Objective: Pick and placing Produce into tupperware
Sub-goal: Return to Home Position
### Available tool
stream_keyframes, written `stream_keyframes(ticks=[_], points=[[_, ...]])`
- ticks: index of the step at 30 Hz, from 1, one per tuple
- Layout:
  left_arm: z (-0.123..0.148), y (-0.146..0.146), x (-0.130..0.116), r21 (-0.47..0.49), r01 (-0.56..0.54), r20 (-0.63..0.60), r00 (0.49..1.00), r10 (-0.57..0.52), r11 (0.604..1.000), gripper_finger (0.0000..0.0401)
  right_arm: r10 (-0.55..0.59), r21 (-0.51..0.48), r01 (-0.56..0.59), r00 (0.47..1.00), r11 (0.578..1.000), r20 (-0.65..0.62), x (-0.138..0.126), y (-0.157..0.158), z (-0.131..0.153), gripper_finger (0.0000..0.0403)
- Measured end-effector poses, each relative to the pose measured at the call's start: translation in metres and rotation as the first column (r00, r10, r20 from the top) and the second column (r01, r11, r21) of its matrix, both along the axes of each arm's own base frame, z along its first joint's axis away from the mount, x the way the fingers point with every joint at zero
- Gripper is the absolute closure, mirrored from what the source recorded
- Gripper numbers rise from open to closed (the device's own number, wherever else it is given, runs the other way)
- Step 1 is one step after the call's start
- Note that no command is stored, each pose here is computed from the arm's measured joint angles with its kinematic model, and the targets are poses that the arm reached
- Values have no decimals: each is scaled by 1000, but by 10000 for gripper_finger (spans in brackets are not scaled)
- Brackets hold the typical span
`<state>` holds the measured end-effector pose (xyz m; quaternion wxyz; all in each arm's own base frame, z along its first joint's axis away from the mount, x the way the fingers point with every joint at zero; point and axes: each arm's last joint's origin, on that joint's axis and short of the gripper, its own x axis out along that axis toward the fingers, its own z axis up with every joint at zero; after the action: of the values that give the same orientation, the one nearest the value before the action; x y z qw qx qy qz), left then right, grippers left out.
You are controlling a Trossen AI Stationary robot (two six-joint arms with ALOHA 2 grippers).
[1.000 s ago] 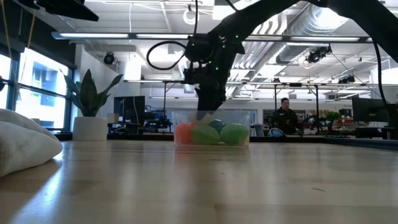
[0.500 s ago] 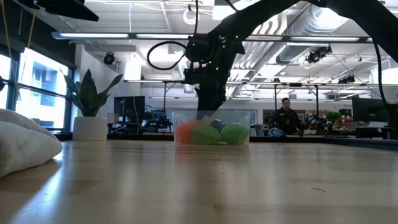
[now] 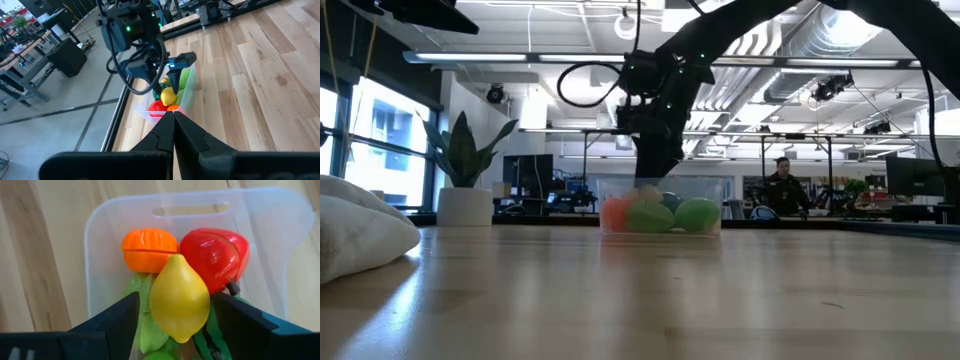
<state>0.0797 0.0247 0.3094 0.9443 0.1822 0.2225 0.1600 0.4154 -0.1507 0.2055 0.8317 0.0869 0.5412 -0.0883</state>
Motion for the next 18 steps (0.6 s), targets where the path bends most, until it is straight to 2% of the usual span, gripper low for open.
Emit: stream_keyframes(ticks=[5, 10, 13, 18], points=[[0, 0, 0, 0, 0, 0, 1000, 0, 1000, 400, -6, -11, 6, 999, 1000, 40, -6, 2, 20, 157], [0, 0, 0, 0, 0, 0, 1000, 0, 1000, 400, -36, 17, 35, 998, 999, 61, -24, 9, 55, 160], [0, 0, 0, 0, 0, 0, 1000, 0, 1000, 400, -49, 53, 45, 997, 998, 67, -45, 19, 85, 169], [0, 0, 0, 0, 0, 0, 1000, 0, 1000, 400, -50, 18, 47, 981, 999, 186, -87, 37, 147, 201]])
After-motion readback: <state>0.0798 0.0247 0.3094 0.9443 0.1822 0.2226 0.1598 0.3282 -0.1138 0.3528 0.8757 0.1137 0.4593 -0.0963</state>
